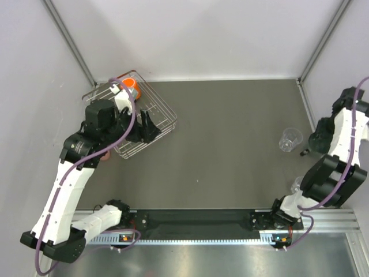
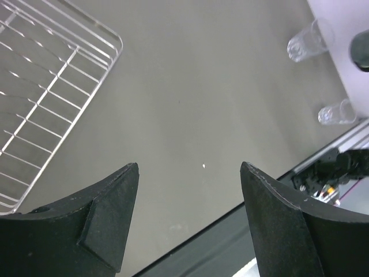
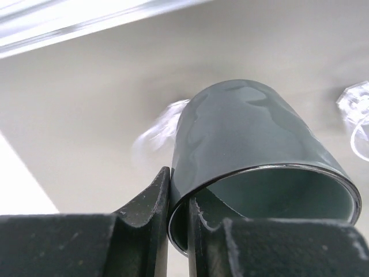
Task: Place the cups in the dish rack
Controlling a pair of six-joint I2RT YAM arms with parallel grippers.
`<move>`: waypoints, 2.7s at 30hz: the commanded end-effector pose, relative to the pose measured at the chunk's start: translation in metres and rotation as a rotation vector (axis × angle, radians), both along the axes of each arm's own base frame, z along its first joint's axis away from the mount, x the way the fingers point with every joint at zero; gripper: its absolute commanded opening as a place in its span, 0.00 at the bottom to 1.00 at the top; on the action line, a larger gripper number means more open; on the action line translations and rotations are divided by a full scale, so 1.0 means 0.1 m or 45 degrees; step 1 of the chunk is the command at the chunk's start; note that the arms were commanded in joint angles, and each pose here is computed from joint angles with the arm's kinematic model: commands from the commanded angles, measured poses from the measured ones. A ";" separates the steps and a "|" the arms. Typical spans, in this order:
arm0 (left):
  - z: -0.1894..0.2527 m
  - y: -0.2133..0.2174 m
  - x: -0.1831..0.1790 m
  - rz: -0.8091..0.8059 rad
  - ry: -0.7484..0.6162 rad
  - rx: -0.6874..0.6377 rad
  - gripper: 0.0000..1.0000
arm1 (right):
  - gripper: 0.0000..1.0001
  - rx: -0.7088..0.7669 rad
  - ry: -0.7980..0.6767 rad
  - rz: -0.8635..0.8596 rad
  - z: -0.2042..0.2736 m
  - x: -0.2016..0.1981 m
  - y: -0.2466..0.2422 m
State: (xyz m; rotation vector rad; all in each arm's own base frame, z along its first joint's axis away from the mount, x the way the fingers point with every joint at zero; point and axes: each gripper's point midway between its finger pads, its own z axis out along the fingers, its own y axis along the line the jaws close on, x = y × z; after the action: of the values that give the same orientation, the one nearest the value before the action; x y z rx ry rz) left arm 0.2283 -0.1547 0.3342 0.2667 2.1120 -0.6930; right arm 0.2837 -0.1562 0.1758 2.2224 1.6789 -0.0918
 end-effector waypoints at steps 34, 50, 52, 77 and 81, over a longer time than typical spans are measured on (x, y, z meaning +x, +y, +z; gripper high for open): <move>1.67 -0.81 -0.21 -0.595 -0.606 -0.936 0.75 | 0.00 1.287 -2.389 1.957 4.26 -0.80 4.30; 1.72 -1.02 -0.53 -0.956 -0.809 -0.783 0.73 | 0.00 1.281 -2.282 2.287 4.05 -1.21 4.32; 1.71 -1.05 -0.52 -0.938 -0.812 -0.793 0.73 | 0.00 1.266 -2.283 2.251 4.04 -1.17 4.32; 1.64 -1.50 -0.26 -0.757 -0.757 -0.828 0.52 | 0.00 1.198 -2.388 2.192 4.18 -1.10 4.63; 1.68 -1.47 -0.26 -0.731 -0.782 -0.832 0.41 | 0.00 1.207 -2.383 2.199 4.17 -1.11 4.65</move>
State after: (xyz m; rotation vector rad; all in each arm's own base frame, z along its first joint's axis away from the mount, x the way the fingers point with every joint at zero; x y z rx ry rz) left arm 0.2095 -0.3086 0.4684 0.6434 1.2541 -1.4048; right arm 0.2009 0.3135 0.5638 -0.2151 1.5446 2.3318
